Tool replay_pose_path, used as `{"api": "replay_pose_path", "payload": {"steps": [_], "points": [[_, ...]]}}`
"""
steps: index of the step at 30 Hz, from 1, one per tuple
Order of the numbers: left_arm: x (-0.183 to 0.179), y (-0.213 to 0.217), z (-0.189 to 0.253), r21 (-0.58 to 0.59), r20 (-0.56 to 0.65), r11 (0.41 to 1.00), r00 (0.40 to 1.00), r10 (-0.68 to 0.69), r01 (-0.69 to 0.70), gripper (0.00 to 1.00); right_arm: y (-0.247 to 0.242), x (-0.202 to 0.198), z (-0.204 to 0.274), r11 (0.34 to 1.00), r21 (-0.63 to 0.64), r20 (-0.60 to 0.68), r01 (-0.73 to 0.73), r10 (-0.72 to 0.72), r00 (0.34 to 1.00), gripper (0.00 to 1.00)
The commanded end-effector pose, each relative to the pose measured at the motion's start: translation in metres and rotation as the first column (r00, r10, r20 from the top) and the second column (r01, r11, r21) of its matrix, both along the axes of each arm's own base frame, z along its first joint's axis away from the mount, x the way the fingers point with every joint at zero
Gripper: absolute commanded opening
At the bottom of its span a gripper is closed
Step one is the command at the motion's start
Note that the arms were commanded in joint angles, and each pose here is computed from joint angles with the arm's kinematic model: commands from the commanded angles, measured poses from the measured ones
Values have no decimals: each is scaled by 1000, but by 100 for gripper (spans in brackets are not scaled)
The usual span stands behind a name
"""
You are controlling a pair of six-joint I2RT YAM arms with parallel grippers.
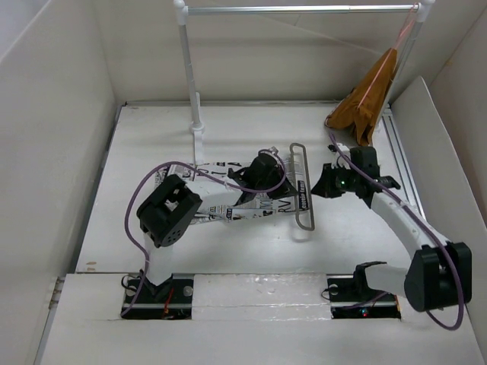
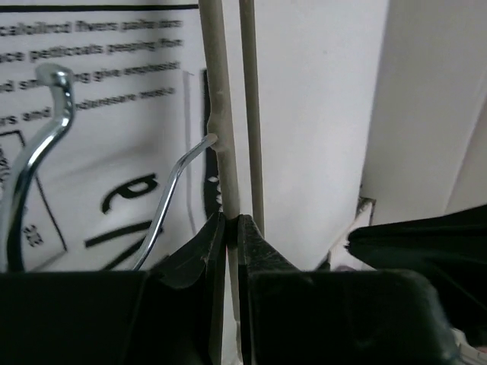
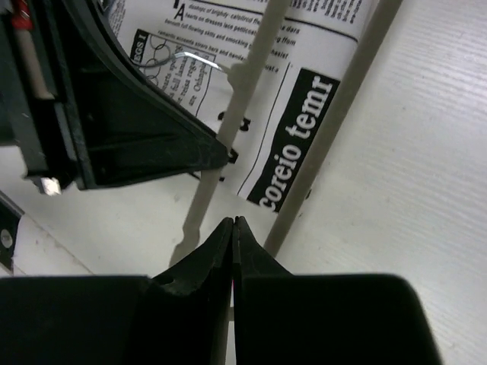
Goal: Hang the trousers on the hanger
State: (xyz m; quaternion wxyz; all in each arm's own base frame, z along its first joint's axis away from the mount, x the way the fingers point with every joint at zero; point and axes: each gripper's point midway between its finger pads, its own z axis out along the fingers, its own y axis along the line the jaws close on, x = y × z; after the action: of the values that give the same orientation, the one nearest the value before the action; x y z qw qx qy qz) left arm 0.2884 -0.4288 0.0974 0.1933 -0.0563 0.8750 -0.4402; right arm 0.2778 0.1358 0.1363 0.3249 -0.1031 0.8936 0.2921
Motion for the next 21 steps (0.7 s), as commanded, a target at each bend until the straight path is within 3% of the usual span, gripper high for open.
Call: {"api": "replay_pose_path", "payload": {"steps": [1, 6, 15, 21], "points": [[20, -9, 0, -45, 33, 997, 997, 66, -64, 0, 7, 42, 21, 1000, -7, 130, 5, -4, 991, 8], [32, -3, -23, -29, -1, 993, 994, 113, -113, 0, 11, 71, -13, 998, -59, 74, 15, -11, 997, 35], [34, -3, -35, -6, -1, 993, 993, 115, -115, 0, 12, 97, -64, 979, -189, -1, 81, -83, 997, 53], [27, -4, -38, -2, -5, 995, 995, 99, -99, 0, 25, 92, -87, 970, -235, -41, 53, -65, 997, 52]]}}
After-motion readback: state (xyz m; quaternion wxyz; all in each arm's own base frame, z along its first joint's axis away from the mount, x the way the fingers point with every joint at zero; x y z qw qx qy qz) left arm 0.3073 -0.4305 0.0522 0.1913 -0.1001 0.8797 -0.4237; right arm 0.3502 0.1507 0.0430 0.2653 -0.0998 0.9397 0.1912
